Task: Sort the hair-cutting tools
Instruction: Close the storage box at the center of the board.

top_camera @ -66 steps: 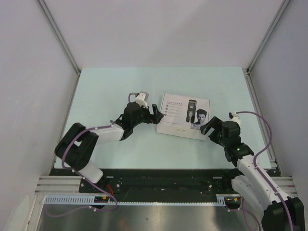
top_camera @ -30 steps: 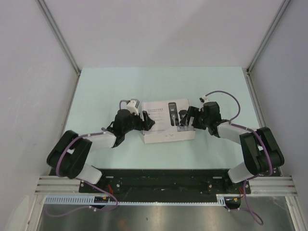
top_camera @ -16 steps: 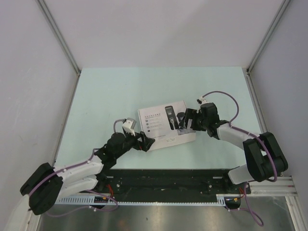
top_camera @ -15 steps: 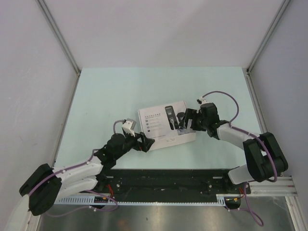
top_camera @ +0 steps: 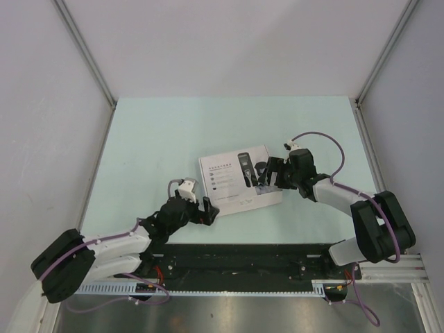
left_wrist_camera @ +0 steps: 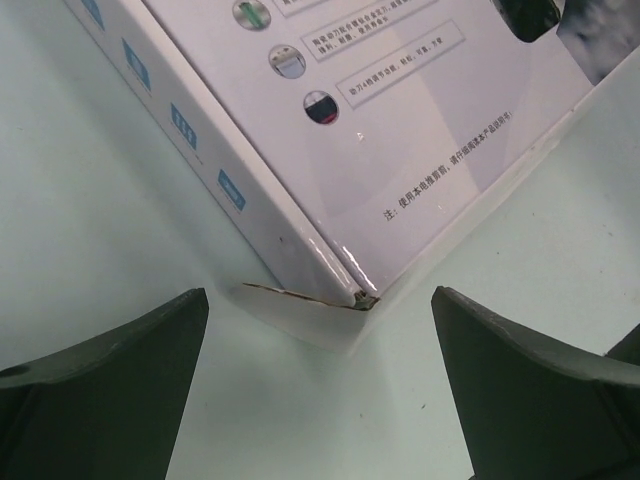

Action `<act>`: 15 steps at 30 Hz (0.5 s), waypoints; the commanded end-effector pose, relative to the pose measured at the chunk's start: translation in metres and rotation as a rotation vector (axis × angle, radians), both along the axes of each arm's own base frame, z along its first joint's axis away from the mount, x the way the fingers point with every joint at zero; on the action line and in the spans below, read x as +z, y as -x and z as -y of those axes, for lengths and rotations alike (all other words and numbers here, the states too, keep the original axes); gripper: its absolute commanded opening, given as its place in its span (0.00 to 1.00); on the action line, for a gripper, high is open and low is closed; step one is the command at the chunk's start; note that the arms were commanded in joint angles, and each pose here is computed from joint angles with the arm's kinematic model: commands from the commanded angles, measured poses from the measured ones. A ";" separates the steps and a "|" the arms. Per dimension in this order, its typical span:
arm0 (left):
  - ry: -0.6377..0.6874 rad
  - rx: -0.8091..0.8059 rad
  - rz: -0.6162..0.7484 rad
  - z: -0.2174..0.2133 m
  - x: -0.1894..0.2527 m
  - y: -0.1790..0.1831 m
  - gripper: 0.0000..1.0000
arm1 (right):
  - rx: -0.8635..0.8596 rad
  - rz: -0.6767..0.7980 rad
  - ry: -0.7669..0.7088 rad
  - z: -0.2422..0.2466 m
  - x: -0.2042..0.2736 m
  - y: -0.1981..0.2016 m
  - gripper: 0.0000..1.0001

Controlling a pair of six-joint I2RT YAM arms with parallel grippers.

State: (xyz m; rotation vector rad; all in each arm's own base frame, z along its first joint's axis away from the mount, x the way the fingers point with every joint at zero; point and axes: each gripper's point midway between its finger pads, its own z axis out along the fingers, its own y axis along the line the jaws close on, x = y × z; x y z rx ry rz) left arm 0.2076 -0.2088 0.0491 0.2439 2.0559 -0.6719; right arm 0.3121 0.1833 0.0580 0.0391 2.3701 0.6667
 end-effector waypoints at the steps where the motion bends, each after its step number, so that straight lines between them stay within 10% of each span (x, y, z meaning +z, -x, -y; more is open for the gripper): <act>1: 0.069 -0.063 -0.021 0.022 0.016 0.005 0.98 | 0.006 -0.070 0.027 0.006 -0.018 0.014 0.95; 15: 0.155 -0.138 0.009 0.033 0.044 0.021 0.95 | 0.008 -0.115 -0.009 0.003 -0.024 0.017 0.92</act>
